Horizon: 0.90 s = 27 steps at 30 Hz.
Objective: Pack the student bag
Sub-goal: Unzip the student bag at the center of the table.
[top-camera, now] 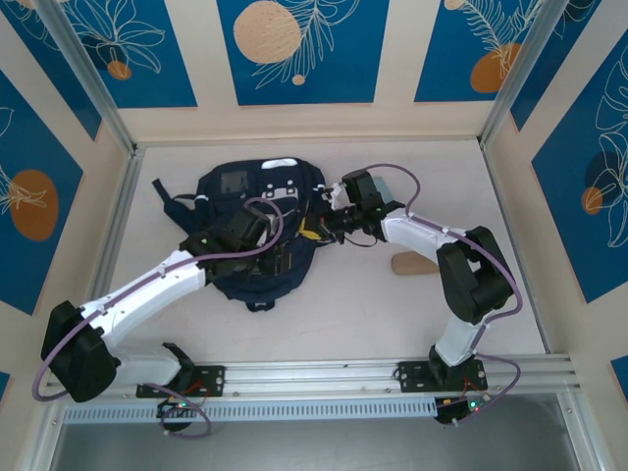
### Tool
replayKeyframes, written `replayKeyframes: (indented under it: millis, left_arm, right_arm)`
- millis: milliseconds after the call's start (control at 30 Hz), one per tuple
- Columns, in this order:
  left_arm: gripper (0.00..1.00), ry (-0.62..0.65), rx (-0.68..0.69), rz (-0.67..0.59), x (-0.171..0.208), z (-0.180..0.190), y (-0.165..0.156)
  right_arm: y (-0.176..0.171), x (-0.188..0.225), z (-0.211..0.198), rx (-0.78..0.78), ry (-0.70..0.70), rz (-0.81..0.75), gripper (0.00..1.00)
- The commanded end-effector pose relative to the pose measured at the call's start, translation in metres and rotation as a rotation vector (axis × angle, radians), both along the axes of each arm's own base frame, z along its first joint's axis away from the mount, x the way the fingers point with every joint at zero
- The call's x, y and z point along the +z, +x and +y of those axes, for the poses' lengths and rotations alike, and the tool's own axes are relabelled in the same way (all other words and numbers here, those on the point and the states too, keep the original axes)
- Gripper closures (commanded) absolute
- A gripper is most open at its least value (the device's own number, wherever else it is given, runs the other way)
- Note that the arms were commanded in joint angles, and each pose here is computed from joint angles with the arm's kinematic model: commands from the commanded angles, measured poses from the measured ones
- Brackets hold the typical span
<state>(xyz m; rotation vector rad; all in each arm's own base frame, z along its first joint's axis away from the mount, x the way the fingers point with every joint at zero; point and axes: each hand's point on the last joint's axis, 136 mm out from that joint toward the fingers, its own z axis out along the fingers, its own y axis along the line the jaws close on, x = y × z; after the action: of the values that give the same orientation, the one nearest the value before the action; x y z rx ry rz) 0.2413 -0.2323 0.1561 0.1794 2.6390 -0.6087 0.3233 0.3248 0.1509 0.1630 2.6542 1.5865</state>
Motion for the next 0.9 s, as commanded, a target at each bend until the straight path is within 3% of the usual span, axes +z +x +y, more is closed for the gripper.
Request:
replayKeyframes:
  millis: [0,367,533,700,867]
  left_arm:
    - [0.58,-0.009,0.056,-0.011,-0.002,-0.002,0.008]
    - [0.64,0.011,0.104,-0.058,-0.006,0.003,0.02]
    - [0.57,0.122,0.139,-0.067,-0.005,0.027,0.017]
    - [0.53,0.049,0.132,-0.029,-0.012,0.014,0.013]
    - [0.57,-0.041,0.122,-0.047,-0.008,-0.003,0.021]
  right_arm:
    - [0.002,0.033,0.015,0.052,0.084,-0.068,0.93]
    - [-0.002,0.036,0.014,0.059,0.09,-0.07,0.94]
    - [-0.002,0.035,0.013,0.057,0.086,-0.071,0.94]
    - [-0.002,0.034,0.014,0.056,0.087,-0.069,0.94]
    - [-0.004,0.036,0.016,0.064,0.091,-0.07,0.94]
